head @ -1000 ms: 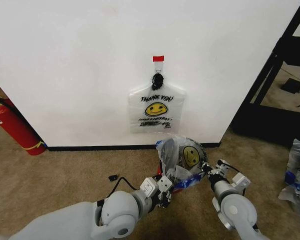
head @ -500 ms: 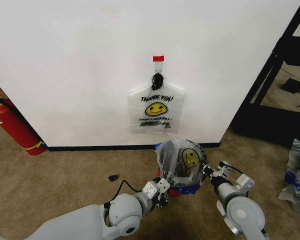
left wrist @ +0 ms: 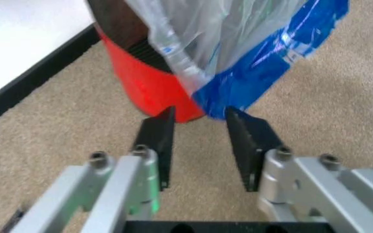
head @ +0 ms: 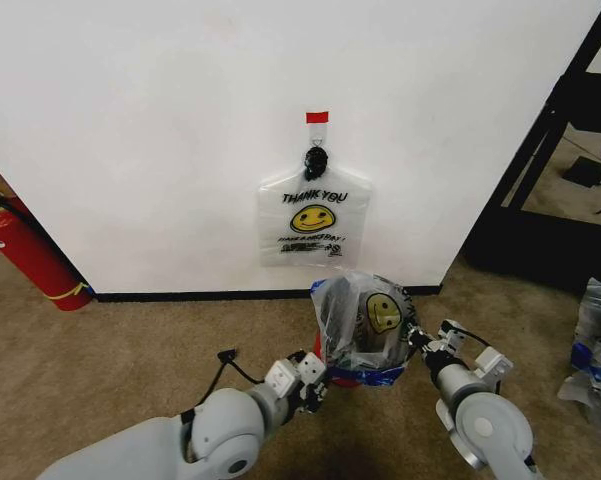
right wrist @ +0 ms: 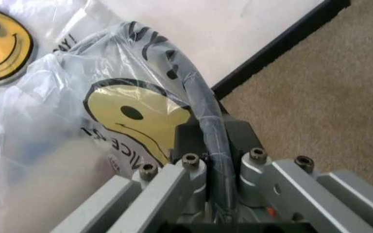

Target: Pick up the garbage bag from the wall and place it over the trash bin.

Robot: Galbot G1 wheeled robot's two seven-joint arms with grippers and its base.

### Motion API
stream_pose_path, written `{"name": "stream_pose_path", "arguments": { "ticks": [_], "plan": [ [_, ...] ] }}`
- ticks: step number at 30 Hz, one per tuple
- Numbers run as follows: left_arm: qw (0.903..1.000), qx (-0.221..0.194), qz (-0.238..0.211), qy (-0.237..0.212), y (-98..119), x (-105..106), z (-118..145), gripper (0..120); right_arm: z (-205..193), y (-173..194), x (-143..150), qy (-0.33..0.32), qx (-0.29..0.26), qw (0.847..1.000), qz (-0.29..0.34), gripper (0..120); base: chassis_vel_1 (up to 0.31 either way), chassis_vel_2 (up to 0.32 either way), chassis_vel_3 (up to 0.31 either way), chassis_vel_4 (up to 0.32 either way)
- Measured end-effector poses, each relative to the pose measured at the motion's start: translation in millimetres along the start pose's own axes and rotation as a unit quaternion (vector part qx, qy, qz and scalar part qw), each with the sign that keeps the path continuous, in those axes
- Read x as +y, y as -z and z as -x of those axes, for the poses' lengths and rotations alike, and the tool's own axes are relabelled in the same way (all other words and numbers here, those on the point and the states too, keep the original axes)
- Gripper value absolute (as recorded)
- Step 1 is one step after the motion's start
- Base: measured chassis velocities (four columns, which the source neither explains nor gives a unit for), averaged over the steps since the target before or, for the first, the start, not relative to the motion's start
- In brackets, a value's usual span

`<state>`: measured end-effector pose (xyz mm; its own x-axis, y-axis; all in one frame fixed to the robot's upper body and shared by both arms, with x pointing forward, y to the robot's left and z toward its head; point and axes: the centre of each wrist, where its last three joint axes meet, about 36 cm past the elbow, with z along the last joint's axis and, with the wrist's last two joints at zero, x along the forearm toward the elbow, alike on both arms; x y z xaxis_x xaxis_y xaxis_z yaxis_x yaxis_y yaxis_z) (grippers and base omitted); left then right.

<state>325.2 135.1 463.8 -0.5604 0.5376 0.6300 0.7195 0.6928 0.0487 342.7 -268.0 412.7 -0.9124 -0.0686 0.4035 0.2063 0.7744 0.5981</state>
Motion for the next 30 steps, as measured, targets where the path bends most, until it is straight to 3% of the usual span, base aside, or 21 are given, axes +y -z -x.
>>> {"name": "stream_pose_path", "arguments": {
  "ticks": [5, 7, 10, 11, 12, 13, 15, 17, 22, 30],
  "plan": [
    [0.9999, -0.008, 0.002, 0.013, -7, 7, -23, 57, 1, 5, -1, 0.001, -0.006, 1.0, -0.004, 1, 0.0, 0.0, 0.0, 0.0],
    [0.9998, -0.015, -0.004, 0.016, -7, 9, -24, 61, 1, 5, -1, 0.002, -0.006, 1.0, -0.003, 1, 0.0, 0.0, 0.0, 0.0],
    [0.997, -0.052, -0.055, 0.017, 5, 22, -27, 73, -1, 4, -1, 0.006, -0.007, 1.0, -0.001, 1, 0.0, 0.0, 0.0, 0.0],
    [0.991, -0.074, -0.112, 0.004, 15, 36, -27, 79, -3, 2, -1, 0.01, -0.006, 1.0, 0.001, 1, 0.0, 0.0, 0.0, 0.0],
    [0.991, -0.074, -0.112, 0.004, 15, 36, -27, 79, -3, 2, -1, 0.01, -0.006, 1.0, 0.001, 1, 0.0, 0.0, 0.0, 0.0],
    [0.9866, -0.08, -0.142, -0.006, 18, 42, -27, 83, -3, 2, -1, 0.012, -0.004, 1.0, 0.004, 1, 0.0, 0.0, 0.0, 0.0],
    [0.9686, -0.09, -0.228, -0.04, 27, 60, -26, 93, -6, 2, 0, 0.015, 0.0, 1.0, 0.01, 1, 0.0, 0.0, 0.0, 0.0],
    [0.9523, -0.087, -0.284, -0.068, 27, 72, -25, 97, -7, 4, 0, 0.016, 0.001, 1.0, 0.012, 1, 0.0, 0.0, 0.0, 0.0],
    [0.9382, -0.079, -0.322, -0.099, 17, 81, -23, 92, -7, 7, -1, 0.015, 0.0, 1.0, 0.011, 1, 0.0, 0.0, 0.0, 0.0],
    [0.9355, -0.075, -0.325, -0.118, 12, 83, -19, 65, -11, 8, 1, 0.015, 0.0, 1.0, 0.009, 1, 0.0, 0.0, 0.0, 0.0]
  ]
}}
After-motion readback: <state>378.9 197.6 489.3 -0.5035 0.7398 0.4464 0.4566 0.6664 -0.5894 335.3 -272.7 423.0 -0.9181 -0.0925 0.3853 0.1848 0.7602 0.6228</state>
